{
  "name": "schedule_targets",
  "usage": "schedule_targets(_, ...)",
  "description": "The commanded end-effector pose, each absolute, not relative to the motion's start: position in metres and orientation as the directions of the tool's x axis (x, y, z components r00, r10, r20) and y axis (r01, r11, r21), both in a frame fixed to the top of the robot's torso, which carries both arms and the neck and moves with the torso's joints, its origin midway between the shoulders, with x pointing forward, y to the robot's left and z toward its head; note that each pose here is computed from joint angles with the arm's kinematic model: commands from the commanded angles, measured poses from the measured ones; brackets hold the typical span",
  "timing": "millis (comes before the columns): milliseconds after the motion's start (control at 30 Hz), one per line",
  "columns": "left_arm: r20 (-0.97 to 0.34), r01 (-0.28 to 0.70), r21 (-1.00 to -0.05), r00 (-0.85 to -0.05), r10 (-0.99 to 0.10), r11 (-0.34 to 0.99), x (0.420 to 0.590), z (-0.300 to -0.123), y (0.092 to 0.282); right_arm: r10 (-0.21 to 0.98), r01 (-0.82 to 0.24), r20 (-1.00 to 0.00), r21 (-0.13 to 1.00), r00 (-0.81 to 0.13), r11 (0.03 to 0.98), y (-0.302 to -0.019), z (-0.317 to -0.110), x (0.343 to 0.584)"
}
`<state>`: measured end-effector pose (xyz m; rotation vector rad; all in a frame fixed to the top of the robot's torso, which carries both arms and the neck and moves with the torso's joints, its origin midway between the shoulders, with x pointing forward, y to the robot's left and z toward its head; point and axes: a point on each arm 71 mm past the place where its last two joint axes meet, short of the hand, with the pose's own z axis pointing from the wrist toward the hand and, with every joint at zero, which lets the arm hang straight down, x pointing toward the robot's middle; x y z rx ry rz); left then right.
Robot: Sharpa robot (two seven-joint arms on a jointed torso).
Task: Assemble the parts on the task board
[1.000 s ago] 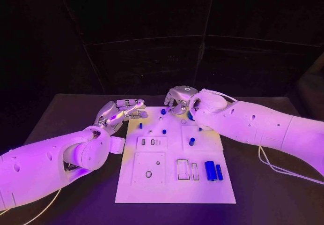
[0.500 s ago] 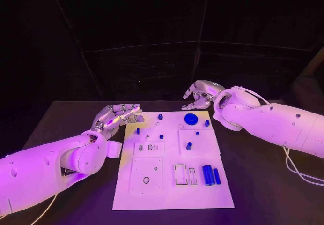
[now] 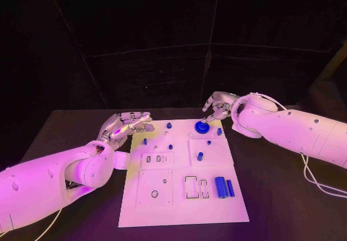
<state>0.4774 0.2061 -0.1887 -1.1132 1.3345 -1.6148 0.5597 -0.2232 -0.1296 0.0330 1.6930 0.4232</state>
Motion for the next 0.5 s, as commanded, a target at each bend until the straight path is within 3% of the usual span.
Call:
schedule_targets(33, 0.160, 0.030, -0.983, -0.357, -0.920, -0.183, 0.477, -0.187, 0.204, 0.215, -0.217, -0.954, 0.259, -0.208, 0.941, -0.222, -0.132, 0.561)
schedule_targets(500, 0.159, 0.030, -0.983, -0.355, -0.921, -0.182, 0.477, -0.187, 0.204, 0.186, -0.262, -0.958, 0.241, -0.217, 0.935, -0.212, -0.134, 0.554)
